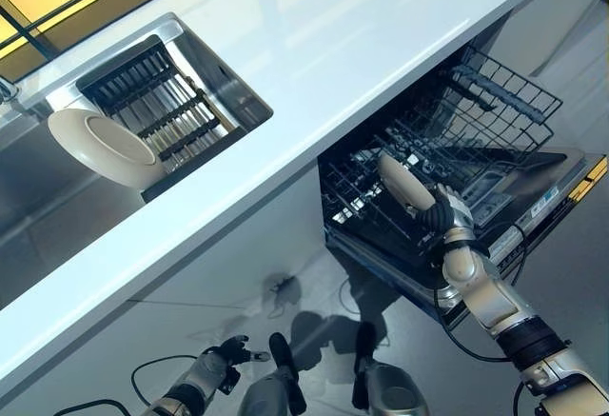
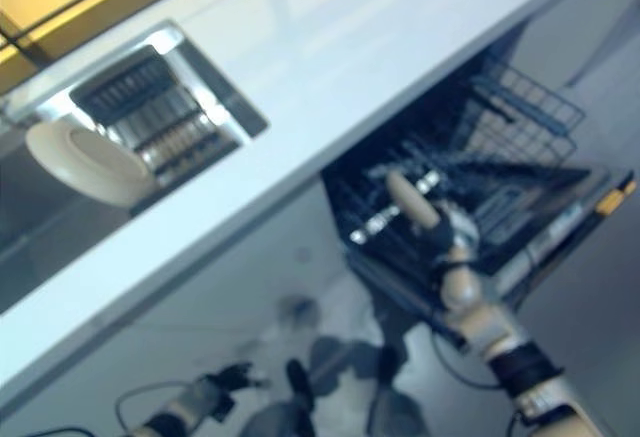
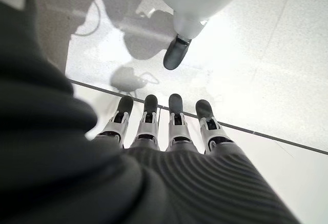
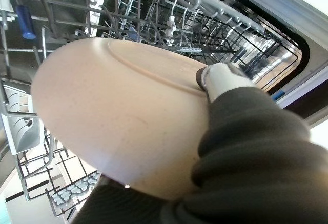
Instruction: Take plates into dishwasher
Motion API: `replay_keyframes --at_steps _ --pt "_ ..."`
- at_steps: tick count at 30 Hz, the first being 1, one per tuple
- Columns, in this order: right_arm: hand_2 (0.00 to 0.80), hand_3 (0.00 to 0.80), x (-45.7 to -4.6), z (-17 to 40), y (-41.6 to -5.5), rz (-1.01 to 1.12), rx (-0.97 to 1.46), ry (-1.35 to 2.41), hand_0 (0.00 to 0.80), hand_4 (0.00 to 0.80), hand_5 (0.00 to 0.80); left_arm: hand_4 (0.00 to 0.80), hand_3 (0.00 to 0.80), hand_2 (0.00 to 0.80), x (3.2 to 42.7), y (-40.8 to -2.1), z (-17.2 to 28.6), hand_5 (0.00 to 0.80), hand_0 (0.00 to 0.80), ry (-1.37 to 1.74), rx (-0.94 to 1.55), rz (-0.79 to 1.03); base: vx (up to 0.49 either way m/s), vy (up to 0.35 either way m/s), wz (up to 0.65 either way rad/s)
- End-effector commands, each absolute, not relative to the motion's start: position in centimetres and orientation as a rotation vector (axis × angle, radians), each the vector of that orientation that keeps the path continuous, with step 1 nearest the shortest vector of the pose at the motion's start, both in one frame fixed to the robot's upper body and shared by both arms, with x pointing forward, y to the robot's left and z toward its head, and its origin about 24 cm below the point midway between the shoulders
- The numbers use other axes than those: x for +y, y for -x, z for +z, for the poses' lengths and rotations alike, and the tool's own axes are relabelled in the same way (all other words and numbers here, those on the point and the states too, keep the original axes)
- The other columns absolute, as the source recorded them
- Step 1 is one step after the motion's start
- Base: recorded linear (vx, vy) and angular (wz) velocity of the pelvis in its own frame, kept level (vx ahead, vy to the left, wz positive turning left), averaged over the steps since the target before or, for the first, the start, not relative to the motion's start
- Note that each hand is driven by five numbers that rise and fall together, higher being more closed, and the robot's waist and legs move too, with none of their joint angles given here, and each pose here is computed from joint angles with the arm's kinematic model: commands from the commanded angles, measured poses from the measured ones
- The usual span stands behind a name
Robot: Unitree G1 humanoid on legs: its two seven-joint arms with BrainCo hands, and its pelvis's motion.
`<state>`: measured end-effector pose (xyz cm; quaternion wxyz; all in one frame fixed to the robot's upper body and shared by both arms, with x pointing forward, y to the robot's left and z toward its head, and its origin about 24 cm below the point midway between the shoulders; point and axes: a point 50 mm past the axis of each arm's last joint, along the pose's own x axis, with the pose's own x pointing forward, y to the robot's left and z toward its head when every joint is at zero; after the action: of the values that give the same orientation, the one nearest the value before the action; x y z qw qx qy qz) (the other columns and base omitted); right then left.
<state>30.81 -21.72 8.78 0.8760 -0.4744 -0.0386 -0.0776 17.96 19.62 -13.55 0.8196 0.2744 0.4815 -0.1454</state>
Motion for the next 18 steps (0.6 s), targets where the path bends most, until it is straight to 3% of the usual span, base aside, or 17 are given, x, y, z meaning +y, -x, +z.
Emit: replay_keyframes --at_steps 1,18 --pt "0.800 0.800 -19.3 9.9 -32.2 -0.109 -0.148 0.997 0.800 0.800 0.800 0.000 0.000 0.000 21.4 -19.0 -12.7 0.000 0.000 -0.618 1.012 -0.275 0.000 0.000 0.00" --pt "0.800 0.800 -19.6 10.2 -34.4 -0.117 -0.037 1.082 0.800 0.800 0.800 0.000 0.000 0.000 21.2 -20.1 -12.1 0.000 0.000 -0.648 0.988 -0.313 0.004 -0.003 0.03"
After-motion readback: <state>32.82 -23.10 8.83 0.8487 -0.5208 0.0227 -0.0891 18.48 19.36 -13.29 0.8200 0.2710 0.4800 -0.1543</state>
